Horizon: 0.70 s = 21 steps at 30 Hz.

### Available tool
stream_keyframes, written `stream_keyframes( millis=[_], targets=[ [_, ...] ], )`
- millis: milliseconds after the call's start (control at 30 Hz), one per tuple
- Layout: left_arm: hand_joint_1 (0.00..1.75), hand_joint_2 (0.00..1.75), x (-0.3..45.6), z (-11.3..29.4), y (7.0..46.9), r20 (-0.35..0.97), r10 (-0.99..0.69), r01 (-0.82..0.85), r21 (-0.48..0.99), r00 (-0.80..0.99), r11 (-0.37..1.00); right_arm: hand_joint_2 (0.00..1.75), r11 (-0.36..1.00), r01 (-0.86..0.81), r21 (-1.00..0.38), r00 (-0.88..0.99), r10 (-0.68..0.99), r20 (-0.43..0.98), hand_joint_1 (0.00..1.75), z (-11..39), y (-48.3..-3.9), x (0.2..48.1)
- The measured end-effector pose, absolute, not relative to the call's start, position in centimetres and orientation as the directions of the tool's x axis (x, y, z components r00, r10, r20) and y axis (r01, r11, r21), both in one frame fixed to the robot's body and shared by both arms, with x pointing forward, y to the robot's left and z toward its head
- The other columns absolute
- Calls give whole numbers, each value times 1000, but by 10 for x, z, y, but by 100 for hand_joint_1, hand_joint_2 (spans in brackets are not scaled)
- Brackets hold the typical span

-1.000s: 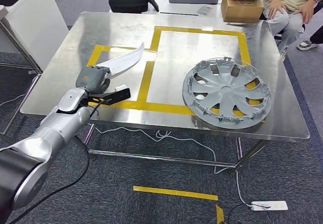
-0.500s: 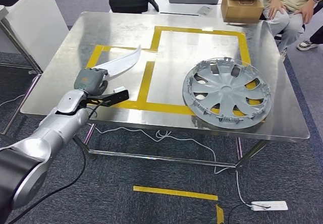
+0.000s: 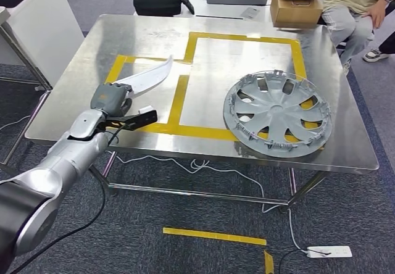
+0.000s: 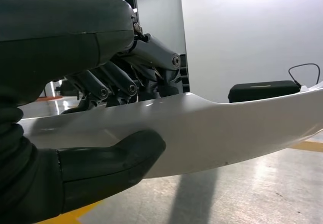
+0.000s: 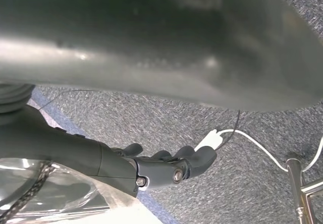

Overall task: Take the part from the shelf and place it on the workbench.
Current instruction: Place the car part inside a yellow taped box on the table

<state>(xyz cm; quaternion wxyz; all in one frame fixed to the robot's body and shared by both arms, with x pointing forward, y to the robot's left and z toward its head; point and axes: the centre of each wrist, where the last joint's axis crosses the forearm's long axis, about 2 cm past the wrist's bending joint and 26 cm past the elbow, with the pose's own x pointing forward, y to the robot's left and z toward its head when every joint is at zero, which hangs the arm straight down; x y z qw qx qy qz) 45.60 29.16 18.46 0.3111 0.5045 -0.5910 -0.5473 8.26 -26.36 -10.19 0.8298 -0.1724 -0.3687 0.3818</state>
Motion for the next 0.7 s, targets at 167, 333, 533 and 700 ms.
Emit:
stream_keyframes(
  millis=[167, 333, 533, 700],
  targets=[
    [175, 175, 456, 185, 293, -165, -935, -241, 966, -313, -90, 0, 644, -512, -568, 429, 765, 480, 0, -102, -263, 83],
    [175, 175, 457, 185, 294, -156, -932, -206, 974, -326, -91, 0, 640, -517, -568, 424, 768, 480, 0, -102, -263, 83],
    [175, 175, 457, 185, 295, -135, -934, -154, 984, -332, -87, 0, 640, -519, -567, 424, 768, 480, 0, -102, -263, 83],
    [175, 175, 457, 186, 296, -168, -936, -225, 969, -308, -100, 0, 640, -520, -566, 424, 769, 479, 0, -102, -263, 83]
  ],
)
